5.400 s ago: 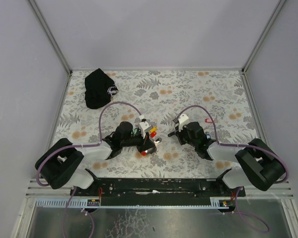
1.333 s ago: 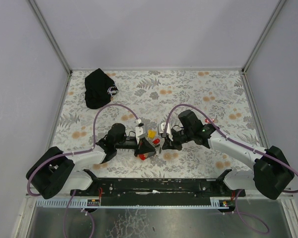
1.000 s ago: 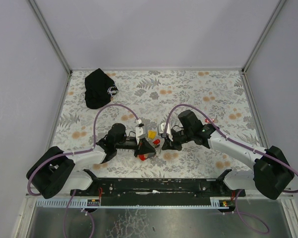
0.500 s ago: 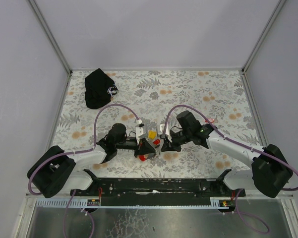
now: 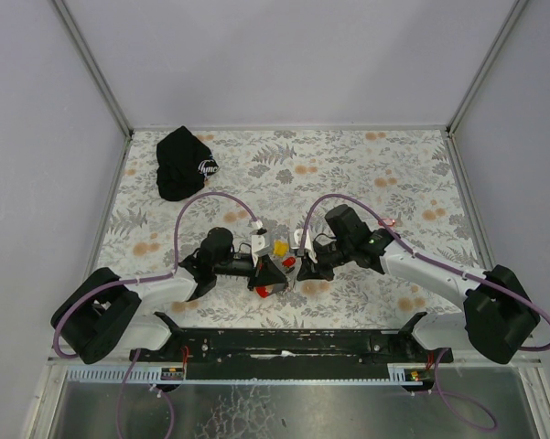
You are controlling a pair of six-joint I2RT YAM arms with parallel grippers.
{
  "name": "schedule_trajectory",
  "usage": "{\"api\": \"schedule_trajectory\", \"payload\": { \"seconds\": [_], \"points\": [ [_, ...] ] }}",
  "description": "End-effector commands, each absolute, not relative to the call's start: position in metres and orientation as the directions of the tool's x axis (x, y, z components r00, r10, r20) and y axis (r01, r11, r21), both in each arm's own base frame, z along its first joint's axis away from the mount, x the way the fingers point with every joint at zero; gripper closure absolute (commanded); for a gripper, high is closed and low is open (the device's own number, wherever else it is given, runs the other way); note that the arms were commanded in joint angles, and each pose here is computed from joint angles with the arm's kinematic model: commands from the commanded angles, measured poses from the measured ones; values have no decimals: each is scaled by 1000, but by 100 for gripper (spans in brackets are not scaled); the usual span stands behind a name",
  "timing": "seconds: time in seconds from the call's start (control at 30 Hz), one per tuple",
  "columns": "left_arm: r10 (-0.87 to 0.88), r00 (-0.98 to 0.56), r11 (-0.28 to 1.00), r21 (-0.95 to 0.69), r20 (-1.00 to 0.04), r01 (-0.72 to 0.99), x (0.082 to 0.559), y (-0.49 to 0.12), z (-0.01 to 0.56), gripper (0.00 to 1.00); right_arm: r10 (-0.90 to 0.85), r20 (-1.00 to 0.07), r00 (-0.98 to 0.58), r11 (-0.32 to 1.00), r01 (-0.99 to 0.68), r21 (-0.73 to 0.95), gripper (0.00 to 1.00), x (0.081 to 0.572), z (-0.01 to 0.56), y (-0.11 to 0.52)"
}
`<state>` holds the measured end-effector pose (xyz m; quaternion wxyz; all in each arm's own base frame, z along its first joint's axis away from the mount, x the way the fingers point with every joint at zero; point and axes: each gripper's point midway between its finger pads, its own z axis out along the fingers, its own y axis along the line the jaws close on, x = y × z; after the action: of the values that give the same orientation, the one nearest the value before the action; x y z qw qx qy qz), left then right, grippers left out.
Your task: Put the keys on the keyring
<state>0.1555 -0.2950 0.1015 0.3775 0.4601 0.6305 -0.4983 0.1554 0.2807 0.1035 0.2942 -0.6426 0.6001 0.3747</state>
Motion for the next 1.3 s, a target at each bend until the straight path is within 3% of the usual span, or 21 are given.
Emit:
{"api": "schedule_trajectory", "payload": {
  "seconds": [0.0, 1.27],
  "points": [
    [148, -232, 57, -226, -961, 973, 164, -302, 120, 100, -498, -866, 41, -156, -987, 43, 100, 154, 121, 294],
    [161, -237, 57, -231, -958, 971, 164, -302, 118, 100, -519, -853, 50, -113, -994, 11, 100, 160, 121, 291]
  ]
}}
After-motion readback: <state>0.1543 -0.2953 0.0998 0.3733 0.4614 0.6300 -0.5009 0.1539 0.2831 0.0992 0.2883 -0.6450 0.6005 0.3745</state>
